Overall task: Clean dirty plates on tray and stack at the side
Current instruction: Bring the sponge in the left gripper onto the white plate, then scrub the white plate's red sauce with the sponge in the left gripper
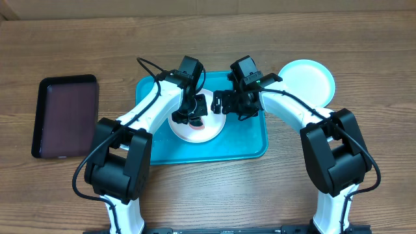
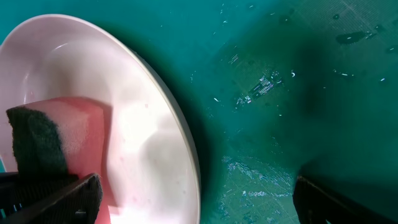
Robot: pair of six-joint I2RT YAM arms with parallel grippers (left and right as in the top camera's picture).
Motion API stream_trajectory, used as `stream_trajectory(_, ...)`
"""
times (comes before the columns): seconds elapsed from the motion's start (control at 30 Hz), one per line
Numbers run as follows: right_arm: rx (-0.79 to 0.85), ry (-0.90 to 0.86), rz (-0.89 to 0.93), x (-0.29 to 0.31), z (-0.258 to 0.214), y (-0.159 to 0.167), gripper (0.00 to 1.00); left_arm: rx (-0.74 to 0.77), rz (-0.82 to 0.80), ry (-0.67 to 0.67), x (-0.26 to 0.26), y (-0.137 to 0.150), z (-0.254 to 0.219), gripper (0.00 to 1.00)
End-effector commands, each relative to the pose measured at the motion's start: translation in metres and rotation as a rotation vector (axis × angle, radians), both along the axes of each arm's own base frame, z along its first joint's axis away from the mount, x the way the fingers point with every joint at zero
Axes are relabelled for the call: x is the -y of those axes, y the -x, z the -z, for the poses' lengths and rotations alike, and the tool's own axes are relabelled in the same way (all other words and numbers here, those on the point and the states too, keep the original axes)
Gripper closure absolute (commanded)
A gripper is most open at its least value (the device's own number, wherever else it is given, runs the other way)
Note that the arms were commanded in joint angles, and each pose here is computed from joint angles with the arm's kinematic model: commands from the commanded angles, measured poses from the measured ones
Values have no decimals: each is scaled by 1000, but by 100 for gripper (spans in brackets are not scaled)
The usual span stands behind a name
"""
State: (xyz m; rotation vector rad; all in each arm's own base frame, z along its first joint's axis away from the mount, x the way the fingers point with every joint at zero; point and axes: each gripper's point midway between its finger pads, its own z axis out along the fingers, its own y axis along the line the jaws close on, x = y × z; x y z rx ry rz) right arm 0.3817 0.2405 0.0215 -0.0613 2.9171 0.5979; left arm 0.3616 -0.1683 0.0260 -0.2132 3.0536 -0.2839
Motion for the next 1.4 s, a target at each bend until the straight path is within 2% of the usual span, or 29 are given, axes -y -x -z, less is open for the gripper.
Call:
stream_trajectory(0.0,-45,64,16,12,24,9,0,-5,-18,-6,0,1,3,96)
stream_trajectory(1.37,-44,64,16,12,24,9,0,17,-18,3,2,-4,2,96)
